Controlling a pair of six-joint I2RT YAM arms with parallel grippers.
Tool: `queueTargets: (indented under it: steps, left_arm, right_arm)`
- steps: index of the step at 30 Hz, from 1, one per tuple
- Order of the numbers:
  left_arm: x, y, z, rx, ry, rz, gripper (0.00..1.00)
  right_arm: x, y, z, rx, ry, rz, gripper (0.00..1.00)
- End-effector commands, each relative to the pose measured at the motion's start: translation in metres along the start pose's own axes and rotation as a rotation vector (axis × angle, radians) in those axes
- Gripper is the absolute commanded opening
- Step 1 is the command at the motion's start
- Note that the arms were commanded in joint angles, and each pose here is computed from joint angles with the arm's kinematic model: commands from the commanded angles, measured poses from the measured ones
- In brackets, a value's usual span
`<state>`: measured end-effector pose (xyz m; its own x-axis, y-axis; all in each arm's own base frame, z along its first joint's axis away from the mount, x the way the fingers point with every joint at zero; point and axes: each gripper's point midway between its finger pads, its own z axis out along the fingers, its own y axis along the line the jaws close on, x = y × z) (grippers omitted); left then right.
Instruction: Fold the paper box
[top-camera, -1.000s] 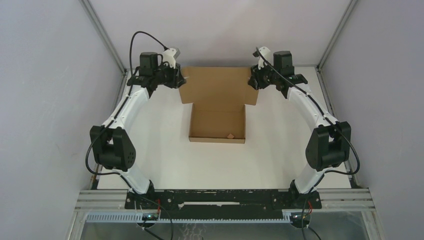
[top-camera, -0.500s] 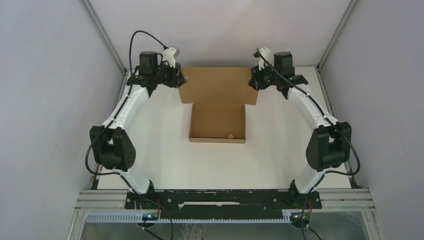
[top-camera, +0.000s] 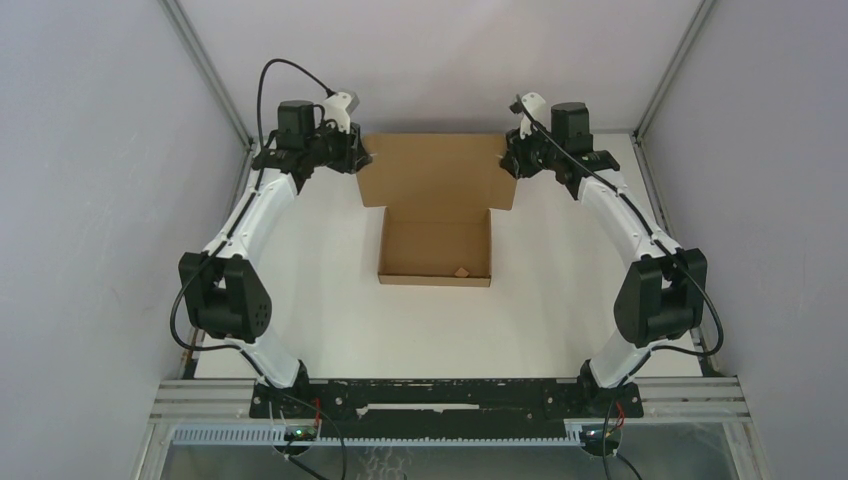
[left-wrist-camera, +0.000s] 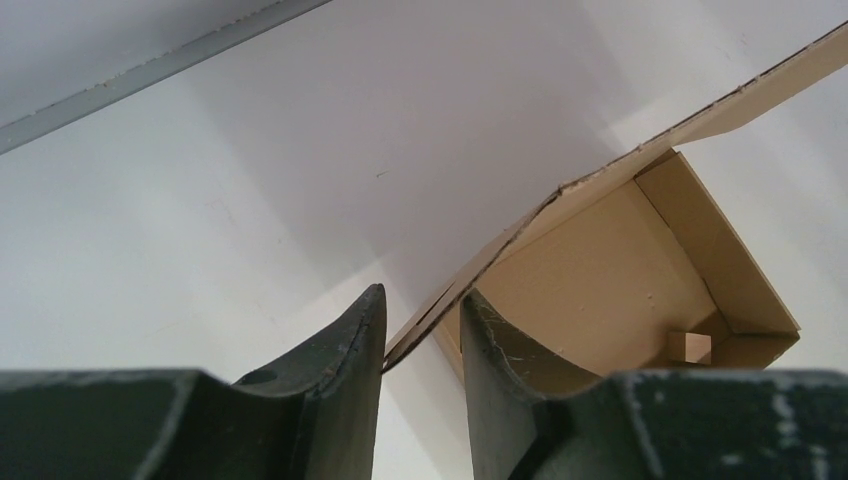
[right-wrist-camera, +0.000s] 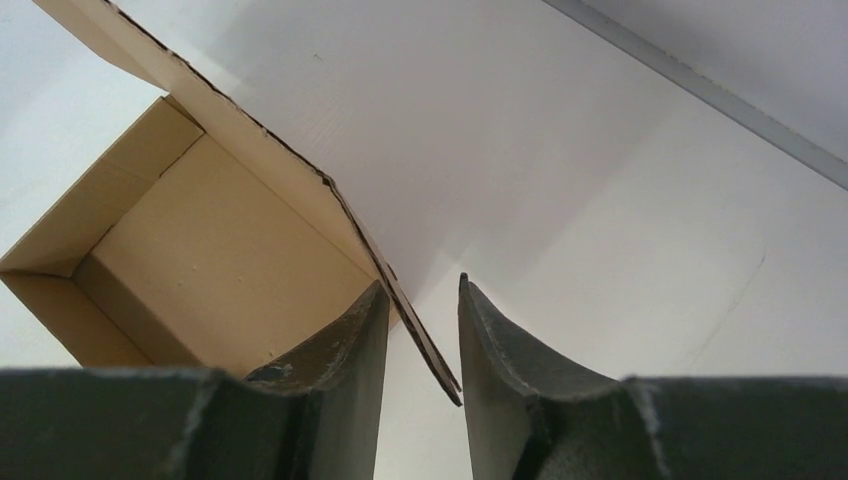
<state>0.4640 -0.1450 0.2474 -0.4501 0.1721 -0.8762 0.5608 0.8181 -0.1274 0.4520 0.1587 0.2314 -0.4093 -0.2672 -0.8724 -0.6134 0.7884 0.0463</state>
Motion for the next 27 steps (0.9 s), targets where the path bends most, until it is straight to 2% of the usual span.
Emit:
queueTargets:
  steps: [1,14,21,27]
  left_arm:
    - [-0.034,-0.003,-0.014,0.005,-0.081,0.039,0.37]
    - [-0.029,-0.004,-0.012,0.015,-0.068,0.035,0.35]
    - [-0.022,-0.001,-0.01,0.006,-0.046,0.03,0.24]
    - [-0.018,-0.002,-0.01,0.0,-0.031,0.026,0.21]
  right_arm:
    - [-0.023,0.002,-0.012,0.002,-0.072,-0.024,0.39]
    - [-0.02,0.003,-0.008,-0.002,-0.063,-0.02,0.32]
    - [-0.02,0.004,-0.006,-0.001,-0.06,-0.017,0.28]
    - [-0.021,0.007,-0.005,0.002,-0.056,-0.021,0.26]
